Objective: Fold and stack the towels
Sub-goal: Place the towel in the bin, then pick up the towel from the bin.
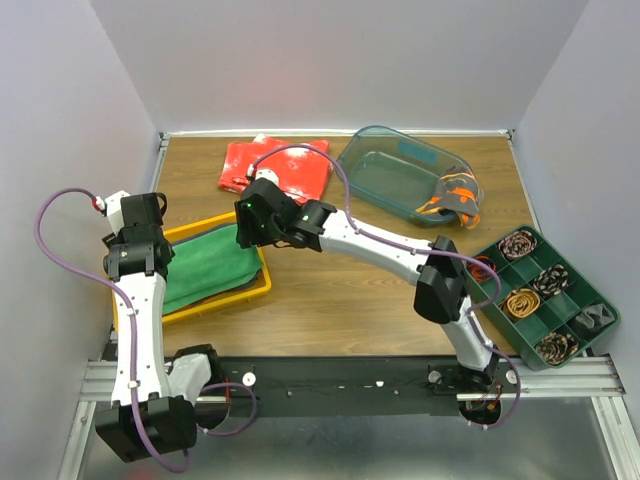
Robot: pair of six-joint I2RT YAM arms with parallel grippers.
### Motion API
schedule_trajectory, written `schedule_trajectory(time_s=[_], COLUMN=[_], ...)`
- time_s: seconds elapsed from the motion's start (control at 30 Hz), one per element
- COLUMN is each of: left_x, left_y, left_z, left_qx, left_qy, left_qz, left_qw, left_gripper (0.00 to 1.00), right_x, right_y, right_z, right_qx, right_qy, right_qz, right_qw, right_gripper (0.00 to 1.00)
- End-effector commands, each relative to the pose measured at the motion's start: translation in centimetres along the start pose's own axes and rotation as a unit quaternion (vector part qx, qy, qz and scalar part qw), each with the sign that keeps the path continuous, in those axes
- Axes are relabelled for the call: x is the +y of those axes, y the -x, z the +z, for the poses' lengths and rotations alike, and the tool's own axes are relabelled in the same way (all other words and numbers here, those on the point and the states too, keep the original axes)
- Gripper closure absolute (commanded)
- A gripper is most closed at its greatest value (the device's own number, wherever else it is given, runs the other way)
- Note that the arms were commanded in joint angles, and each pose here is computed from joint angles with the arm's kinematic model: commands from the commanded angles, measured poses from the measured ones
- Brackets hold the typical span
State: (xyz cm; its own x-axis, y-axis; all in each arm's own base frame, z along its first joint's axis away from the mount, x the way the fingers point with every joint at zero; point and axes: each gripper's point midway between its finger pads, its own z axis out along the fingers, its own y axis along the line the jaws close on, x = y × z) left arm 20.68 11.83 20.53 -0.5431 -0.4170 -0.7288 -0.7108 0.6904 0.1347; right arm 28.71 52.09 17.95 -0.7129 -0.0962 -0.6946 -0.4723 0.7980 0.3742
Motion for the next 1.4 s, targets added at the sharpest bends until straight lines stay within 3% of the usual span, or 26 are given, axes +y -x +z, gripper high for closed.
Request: schedule_trajectory(time_s=[0.0, 0.17, 0.33, 0.43, 0.57, 0.67, 0.77, 0.87, 1.03, 1.2, 1.37], left_x=[-3.1, -6.7, -9.7, -11.9, -16.3, -19.6, -22.9, -25.8, -29.0, -29.9, -29.6], left_y=[1.0, -0.3, -0.9, -1.5, -2.2, -2.5, -3.1, -4.3, -6.6, -8.3, -8.9], left_z=[-1.1, -1.6, -2.5, -3.5, -6.6, -8.9, -11.1, -13.2, -15.1, -16.4, -16.9], left_qx=[-0.011, 0.009, 0.016, 0.019, 0.011, 0.005, 0.005, 0.009, 0.017, 0.032, 0.034], left_qy=[-0.092, -0.186, -0.265, -0.301, -0.364, -0.396, -0.422, -0.450, -0.473, -0.503, -0.521], left_qz=[-0.032, -0.060, -0.068, -0.057, -0.026, 0.001, 0.039, 0.073, 0.136, 0.180, 0.197], left_qw=[0.995, 0.981, 0.962, 0.952, 0.931, 0.918, 0.906, 0.890, 0.870, 0.845, 0.830], left_gripper=[0.50, 0.76, 0.79, 0.77, 0.61, 0.57, 0.53, 0.51, 0.48, 0.46, 0.46], right_x=[-1.4, -2.3, -3.7, -8.0, -16.3, -24.3, -29.4, -36.4, -42.5, -47.7, -50.0], right_y=[0.4, 1.0, 1.6, 3.1, 6.2, 8.9, 9.4, 9.6, 8.8, 6.2, 3.6], right_z=[-2.3, -2.8, -1.6, -1.8, -3.9, -6.7, -9.3, -13.1, -17.4, -21.0, -22.7], right_qx=[-0.011, -0.031, -0.019, -0.024, -0.057, -0.090, -0.102, -0.120, -0.135, -0.123, -0.114], right_qy=[-0.024, -0.036, -0.023, -0.048, -0.108, -0.192, -0.241, -0.317, -0.413, -0.487, -0.513], right_qz=[-0.016, -0.025, -0.014, 0.016, 0.056, 0.087, 0.113, 0.149, 0.173, 0.213, 0.236], right_qw=[1.000, 0.999, 0.999, 0.998, 0.991, 0.973, 0.959, 0.929, 0.884, 0.838, 0.817], right_gripper=[0.41, 0.47, 0.50, 0.50, 0.47, 0.43, 0.39, 0.33, 0.23, 0.23, 0.23])
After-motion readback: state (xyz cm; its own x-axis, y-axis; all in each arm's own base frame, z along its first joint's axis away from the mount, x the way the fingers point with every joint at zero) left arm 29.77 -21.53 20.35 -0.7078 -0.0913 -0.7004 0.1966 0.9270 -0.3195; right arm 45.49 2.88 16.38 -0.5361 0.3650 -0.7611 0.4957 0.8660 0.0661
